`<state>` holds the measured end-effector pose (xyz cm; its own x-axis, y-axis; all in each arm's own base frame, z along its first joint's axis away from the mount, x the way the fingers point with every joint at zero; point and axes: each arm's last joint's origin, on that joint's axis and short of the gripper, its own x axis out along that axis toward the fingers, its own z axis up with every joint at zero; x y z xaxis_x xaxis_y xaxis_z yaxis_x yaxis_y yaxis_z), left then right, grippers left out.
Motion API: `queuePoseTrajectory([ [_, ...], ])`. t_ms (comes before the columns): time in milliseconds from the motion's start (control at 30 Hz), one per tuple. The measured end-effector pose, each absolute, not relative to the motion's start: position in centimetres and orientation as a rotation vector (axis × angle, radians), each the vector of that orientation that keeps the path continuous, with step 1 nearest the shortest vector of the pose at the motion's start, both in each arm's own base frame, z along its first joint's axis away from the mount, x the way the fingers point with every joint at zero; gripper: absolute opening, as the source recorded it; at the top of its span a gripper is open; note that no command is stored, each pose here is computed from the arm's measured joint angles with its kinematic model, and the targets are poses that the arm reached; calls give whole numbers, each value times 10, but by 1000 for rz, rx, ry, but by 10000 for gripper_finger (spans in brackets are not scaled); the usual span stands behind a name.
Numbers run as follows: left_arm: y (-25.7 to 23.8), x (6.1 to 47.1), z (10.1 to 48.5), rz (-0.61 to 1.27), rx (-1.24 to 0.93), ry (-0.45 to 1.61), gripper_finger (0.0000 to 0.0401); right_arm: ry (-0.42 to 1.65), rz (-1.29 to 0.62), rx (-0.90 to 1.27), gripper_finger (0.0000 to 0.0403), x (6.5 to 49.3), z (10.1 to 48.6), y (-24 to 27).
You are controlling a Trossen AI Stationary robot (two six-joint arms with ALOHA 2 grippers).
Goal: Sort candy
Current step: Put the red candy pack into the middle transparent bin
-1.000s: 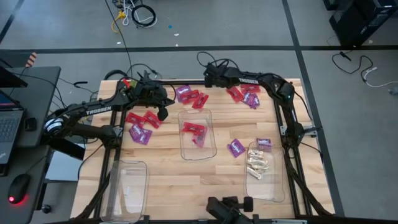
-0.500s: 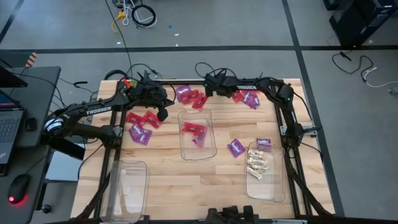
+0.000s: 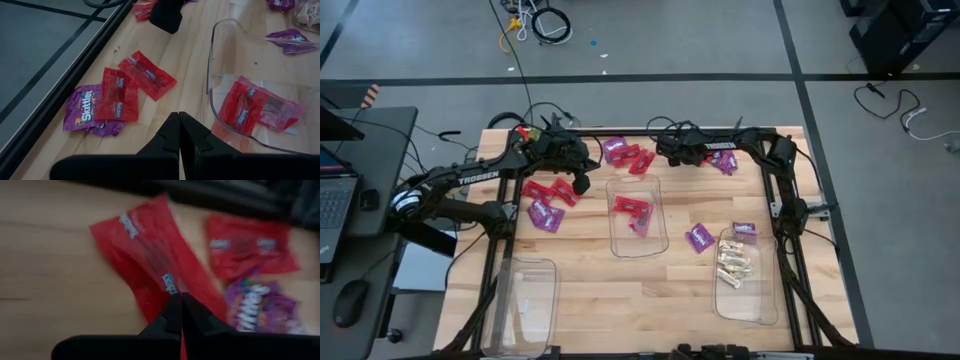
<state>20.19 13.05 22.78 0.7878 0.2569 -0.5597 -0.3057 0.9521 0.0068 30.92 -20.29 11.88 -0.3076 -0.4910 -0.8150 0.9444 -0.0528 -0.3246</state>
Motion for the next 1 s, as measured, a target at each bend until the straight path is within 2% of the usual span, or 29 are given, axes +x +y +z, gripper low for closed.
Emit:
queuePoseTrajectory([
  [200, 133, 205, 238, 311, -79, 554, 0, 1075, -1474, 607, 0, 320, 119, -190],
  [333, 135, 209, 252, 318, -65, 513, 0, 1107, -1259, 619, 0, 334, 138, -175],
  [500, 136, 210, 257, 318, -49, 498, 0, 1068, -1111, 487, 0, 334, 178, -169],
  [633, 141, 207, 258, 307, -75, 481, 0, 1119, -975, 448, 5, 328, 189, -166],
  [800, 145, 202, 249, 270, -129, 407, 0, 1155, -869, 488, 50, 322, 183, -158],
  [1000, 146, 199, 240, 280, -135, 365, 0, 1177, -802, 500, 141, 317, 162, -147],
])
